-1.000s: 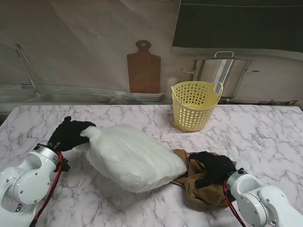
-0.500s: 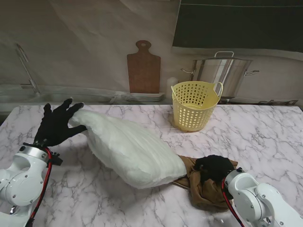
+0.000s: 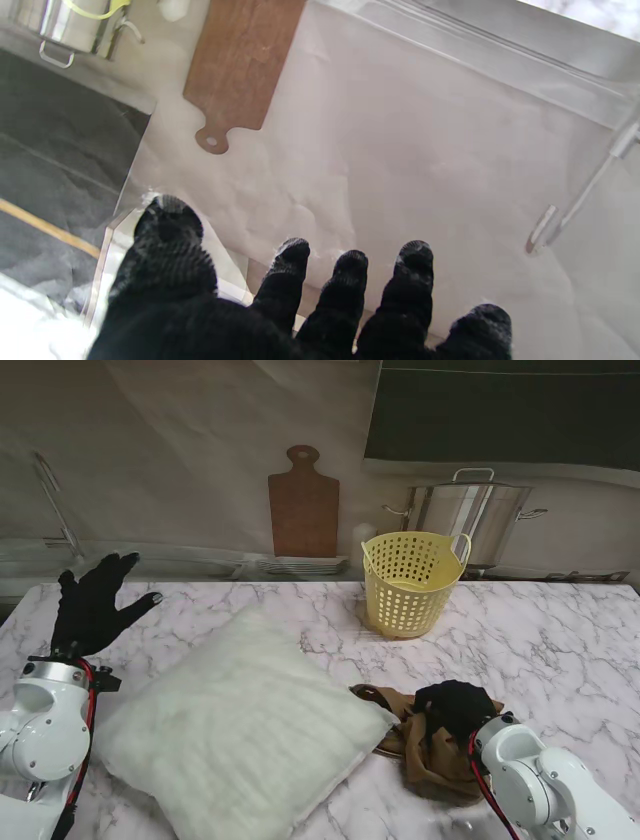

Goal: Remove the pillowcase from the pillow and put it in the laundry basket

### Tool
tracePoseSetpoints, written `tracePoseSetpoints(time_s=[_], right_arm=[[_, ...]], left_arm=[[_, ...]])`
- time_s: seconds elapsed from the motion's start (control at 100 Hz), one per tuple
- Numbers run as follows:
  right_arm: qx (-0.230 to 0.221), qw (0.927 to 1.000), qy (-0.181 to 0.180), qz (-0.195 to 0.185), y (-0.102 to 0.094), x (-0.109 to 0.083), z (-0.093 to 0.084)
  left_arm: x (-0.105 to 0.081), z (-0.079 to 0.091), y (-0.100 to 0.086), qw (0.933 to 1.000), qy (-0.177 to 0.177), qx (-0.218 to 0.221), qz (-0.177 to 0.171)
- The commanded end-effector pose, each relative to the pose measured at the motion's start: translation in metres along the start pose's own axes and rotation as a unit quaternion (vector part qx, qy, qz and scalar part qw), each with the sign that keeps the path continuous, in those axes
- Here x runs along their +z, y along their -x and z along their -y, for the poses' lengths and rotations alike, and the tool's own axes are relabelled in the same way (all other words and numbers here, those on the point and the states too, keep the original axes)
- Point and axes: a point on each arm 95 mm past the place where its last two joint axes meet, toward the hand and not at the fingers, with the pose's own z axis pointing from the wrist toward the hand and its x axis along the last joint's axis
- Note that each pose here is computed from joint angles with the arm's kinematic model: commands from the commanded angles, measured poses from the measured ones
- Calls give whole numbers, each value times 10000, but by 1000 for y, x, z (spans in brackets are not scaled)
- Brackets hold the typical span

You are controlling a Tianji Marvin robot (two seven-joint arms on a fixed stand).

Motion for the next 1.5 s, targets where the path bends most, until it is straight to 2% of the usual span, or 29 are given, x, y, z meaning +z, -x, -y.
tracePoseSetpoints(time_s=[0.0,0.13,0.29,0.45,0.54,0.66,0.9,1.18,1.49], right_arm=[[-22,9999,91,45,1,1,-1],[-96,9991,396,87,5,-1,-12],[-137,9959,875,189,12,-9,-30],[-183,9911,1305,188,13,-19,-47],[-225,9902,1369,180,13,-20,-49],[-451,9923,1139,162,16,-13,-40],[-410,9973,597,78,14,6,-14],[-663,9978,-77,-17,14,6,-10],[-1045,9939,-320,159,12,19,-1]], left_arm=[[3,-5,-12,9997,106,-163,-125],[7,-18,-32,9985,173,-407,-321],[9,-41,-53,9960,478,-634,-416],[10,-65,-64,9927,888,-726,-373],[11,-74,-67,9917,1019,-702,-343],[10,-82,-71,9904,1113,-755,-320],[9,-91,-74,9888,1240,-789,-274],[8,-95,-70,9882,1285,-803,-211],[6,-97,-72,9874,1348,-810,-201]])
